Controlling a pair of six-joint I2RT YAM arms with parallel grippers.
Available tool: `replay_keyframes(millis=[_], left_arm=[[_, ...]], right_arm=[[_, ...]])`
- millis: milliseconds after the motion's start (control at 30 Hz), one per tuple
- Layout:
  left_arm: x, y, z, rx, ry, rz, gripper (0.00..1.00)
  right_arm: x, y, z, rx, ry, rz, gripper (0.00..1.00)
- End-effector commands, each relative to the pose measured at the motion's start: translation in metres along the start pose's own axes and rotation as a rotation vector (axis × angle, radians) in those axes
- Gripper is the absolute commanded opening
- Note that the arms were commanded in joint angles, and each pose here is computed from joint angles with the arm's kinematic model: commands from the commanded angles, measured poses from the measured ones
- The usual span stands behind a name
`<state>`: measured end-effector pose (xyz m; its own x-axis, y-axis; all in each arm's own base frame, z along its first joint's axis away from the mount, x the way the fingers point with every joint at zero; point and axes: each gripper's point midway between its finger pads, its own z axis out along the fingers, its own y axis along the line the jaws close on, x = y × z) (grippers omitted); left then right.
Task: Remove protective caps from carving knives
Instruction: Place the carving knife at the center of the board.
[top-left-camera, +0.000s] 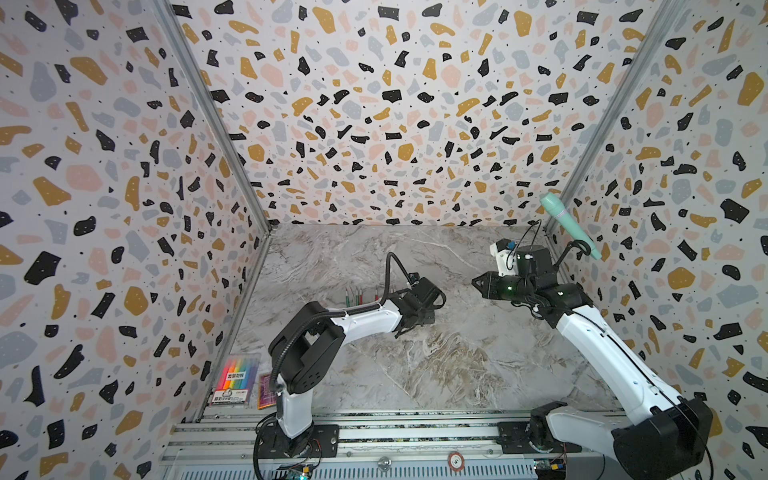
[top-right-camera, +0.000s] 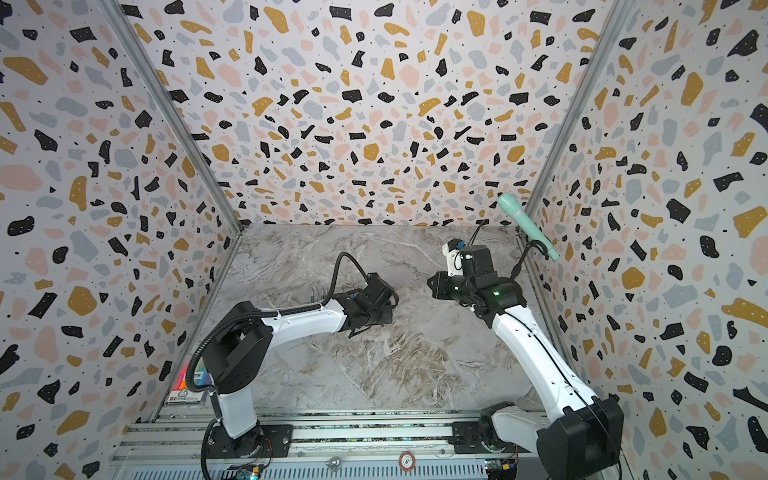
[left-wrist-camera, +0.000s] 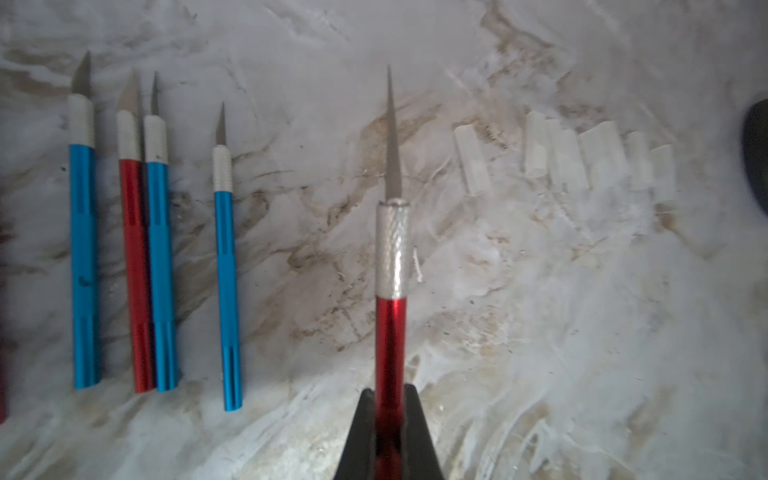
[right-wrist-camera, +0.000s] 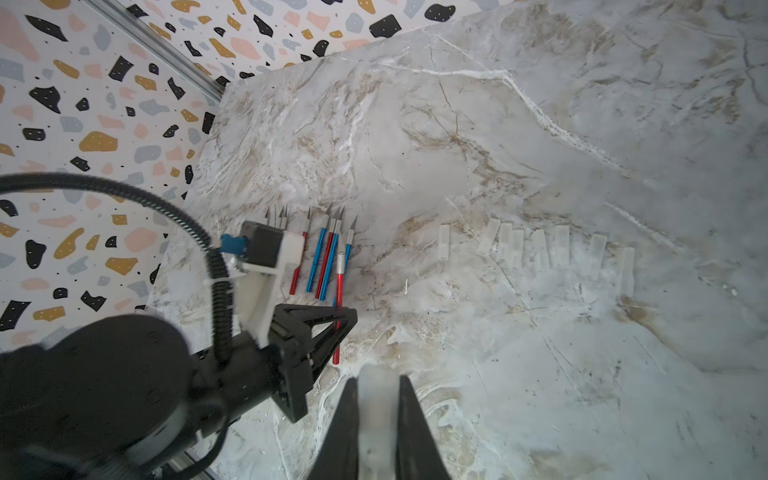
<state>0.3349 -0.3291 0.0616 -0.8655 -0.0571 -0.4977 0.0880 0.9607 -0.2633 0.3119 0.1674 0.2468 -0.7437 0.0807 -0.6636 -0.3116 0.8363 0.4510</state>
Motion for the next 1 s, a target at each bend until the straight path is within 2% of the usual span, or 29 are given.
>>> replay_keyframes(millis=[0,367,567,833,967], left_arm=[[-0.007,0.014,0.010,-0.074,0.016,0.042,0.00],[-0.010,0.031,0.042,-0.188,0.088,0.083,0.00],[-0.009,0.033,0.049,-0.208,0.110,0.093,0.18],[-0.004,0.036,0.052,-0.221,0.121,0.094,0.19],[-0.021,0.032,0.040,-0.217,0.089,0.095,0.22]], right_arm=[[0.009,0.008,-0.008,-0.012,0.011,-0.040,0.00],[0.020,0.027,-0.016,-0.051,0.025,-0.076,0.00],[0.022,0.030,-0.018,-0.058,0.031,-0.083,0.00],[0.025,0.025,-0.017,-0.034,0.048,-0.091,0.00],[0.029,0.011,-0.008,0.031,0.089,-0.100,0.00]])
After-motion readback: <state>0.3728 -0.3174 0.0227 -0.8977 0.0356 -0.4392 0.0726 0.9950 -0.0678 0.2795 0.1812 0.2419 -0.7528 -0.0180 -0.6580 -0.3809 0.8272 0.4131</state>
